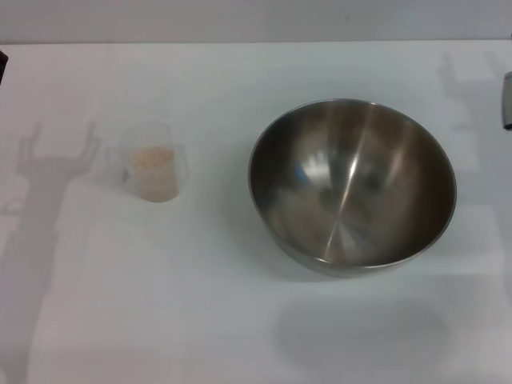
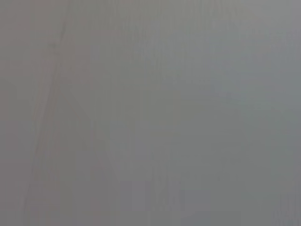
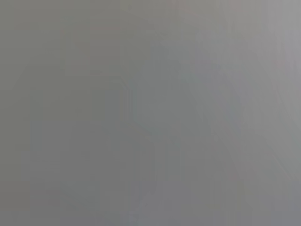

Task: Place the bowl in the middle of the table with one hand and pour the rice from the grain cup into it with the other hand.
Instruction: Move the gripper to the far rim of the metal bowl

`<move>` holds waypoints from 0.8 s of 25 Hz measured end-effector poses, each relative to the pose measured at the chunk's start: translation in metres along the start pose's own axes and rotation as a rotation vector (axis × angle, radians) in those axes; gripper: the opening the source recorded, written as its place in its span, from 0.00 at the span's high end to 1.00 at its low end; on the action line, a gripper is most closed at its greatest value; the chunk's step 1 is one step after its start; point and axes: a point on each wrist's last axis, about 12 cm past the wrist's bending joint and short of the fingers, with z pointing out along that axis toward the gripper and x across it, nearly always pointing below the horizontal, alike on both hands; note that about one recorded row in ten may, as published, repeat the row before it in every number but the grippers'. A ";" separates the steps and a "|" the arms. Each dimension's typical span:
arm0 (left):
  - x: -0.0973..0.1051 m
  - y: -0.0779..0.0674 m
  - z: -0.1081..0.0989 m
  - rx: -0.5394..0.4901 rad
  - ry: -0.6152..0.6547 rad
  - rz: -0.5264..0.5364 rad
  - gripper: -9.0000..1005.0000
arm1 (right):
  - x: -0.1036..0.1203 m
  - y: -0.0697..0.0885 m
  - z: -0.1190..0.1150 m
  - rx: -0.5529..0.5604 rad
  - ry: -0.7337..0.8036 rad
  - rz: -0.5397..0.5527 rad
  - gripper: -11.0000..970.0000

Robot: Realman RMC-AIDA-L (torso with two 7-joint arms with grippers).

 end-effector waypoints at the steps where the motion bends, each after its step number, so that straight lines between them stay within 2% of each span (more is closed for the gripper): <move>1: 0.000 0.000 0.000 0.001 0.000 0.000 0.16 | -0.001 0.001 0.000 0.002 -0.005 -0.045 0.24; 5: 0.000 0.000 0.000 0.002 0.000 0.000 0.16 | -0.002 0.001 0.000 0.004 -0.006 -0.079 0.24; 10: 0.000 0.000 0.000 0.001 0.000 0.000 0.16 | -0.003 0.004 0.005 0.003 0.019 -0.039 0.24; 15: 0.000 0.000 0.000 0.000 0.000 0.000 0.16 | -0.006 0.011 0.025 -0.011 0.142 0.091 0.24; 16: 0.000 0.000 0.000 0.000 0.001 0.000 0.16 | -0.010 0.016 0.036 -0.044 0.199 0.158 0.24; 17: 0.000 0.000 0.000 0.000 0.001 -0.001 0.17 | -0.010 0.016 0.036 -0.044 0.199 0.158 0.24; 18: 0.000 0.000 0.000 -0.001 0.001 0.000 0.17 | -0.013 0.020 0.046 -0.089 0.264 0.227 0.24; 20: 0.000 0.000 0.000 -0.001 0.001 0.000 0.17 | -0.014 0.023 0.051 -0.123 0.306 0.269 0.24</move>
